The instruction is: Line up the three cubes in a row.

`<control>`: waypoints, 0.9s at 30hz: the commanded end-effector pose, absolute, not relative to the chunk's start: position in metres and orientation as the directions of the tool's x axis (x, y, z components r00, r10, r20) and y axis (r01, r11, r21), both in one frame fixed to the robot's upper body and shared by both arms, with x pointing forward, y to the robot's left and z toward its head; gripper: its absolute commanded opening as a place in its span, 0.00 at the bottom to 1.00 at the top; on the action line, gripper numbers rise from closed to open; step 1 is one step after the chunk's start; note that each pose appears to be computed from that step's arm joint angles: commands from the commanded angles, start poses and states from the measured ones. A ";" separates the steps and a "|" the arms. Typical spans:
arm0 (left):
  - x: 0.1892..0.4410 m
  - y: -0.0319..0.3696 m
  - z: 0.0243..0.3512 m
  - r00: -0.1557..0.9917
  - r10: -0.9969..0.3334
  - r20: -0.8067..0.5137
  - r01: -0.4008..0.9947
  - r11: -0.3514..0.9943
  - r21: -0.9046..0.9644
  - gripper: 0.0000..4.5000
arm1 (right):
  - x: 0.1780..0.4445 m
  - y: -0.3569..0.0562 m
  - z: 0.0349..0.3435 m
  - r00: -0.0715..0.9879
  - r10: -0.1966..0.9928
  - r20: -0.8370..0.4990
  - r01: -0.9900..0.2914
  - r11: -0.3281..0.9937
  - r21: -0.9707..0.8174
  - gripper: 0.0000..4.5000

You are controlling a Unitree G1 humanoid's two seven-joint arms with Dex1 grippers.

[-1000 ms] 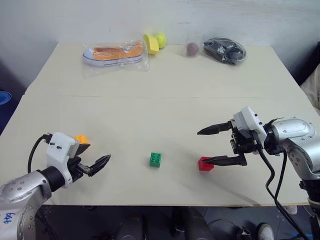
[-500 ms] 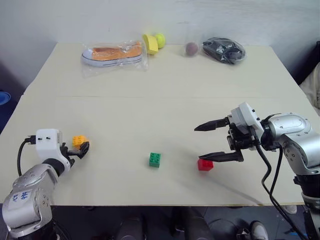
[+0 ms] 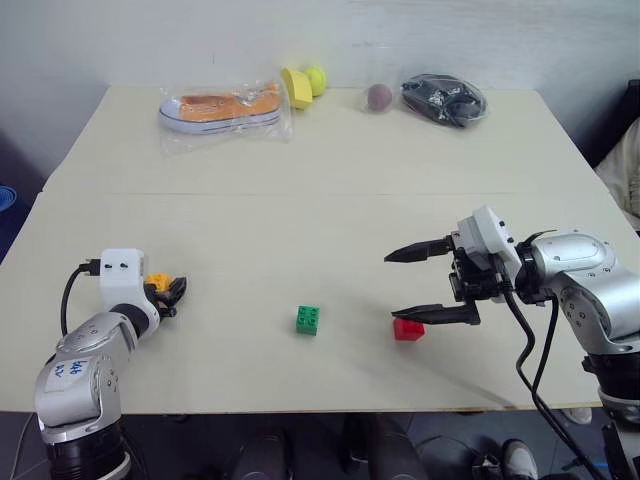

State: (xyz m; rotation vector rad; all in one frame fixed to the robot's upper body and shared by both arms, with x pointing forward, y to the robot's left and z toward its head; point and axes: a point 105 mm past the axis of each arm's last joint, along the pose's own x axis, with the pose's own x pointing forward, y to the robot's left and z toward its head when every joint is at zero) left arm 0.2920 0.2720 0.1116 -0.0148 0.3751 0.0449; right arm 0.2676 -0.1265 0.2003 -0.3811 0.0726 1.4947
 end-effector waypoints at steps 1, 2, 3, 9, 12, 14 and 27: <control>0.285 0.276 0.123 0.940 0.072 -0.333 -0.078 0.997 -0.003 0.34 | 0.264 -0.128 0.210 0.100 0.962 -0.254 -0.971 0.038 -0.237 1.00; 0.285 0.277 0.124 0.940 0.075 -0.332 -0.081 0.997 -0.004 0.35 | 0.264 -0.129 0.210 0.100 0.962 -0.255 -0.971 0.038 -0.237 1.00; 0.284 0.277 0.126 0.941 0.070 -0.330 -0.073 0.997 0.002 0.35 | 0.263 -0.129 0.210 0.101 0.961 -0.258 -0.971 0.039 -0.235 1.00; 0.281 0.222 0.148 0.797 -0.507 -0.327 0.558 0.826 0.082 0.35 | 0.250 -0.142 0.201 0.054 0.941 -0.333 -0.982 -0.010 -0.189 1.00; 0.266 0.211 0.149 0.605 -0.690 -0.398 0.783 0.607 0.138 0.35 | 0.248 -0.151 0.195 0.066 0.922 -0.381 -0.983 -0.007 -0.186 1.00; 0.258 0.210 0.144 0.464 -0.748 -0.474 0.879 0.454 0.144 0.35 | 0.246 -0.159 0.189 0.086 0.905 -0.417 -0.981 0.003 -0.195 1.00; 0.290 0.200 0.124 0.079 -0.759 -0.647 0.983 -0.049 0.177 0.35 | 0.226 -0.180 0.180 0.197 0.878 -0.436 -0.975 0.131 -0.178 1.00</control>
